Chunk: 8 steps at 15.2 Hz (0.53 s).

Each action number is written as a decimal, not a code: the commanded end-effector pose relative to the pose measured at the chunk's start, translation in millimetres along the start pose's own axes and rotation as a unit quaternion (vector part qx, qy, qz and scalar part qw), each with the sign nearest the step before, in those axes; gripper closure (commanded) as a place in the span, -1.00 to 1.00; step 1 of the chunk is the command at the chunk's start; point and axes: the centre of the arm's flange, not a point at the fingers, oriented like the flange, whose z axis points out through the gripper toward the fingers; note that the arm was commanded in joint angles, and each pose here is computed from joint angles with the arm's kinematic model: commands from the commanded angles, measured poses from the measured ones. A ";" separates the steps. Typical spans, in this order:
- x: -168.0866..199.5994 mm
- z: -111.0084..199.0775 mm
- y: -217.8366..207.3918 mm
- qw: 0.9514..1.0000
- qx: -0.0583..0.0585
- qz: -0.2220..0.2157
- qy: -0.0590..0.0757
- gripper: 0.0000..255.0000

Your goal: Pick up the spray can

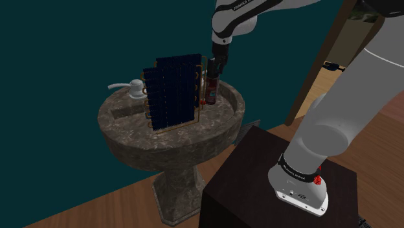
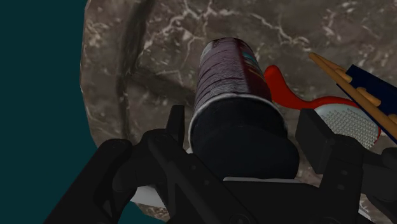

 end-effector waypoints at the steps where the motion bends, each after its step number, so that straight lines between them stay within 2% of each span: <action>1: -0.4 1.2 0.2 1.000 0.000 0.000 -0.001 1.00; 3: 0.5 1.5 0.6 1.000 0.000 0.000 -0.001 1.00; 8: 2.2 -24.9 1.4 1.000 0.000 0.000 -0.001 1.00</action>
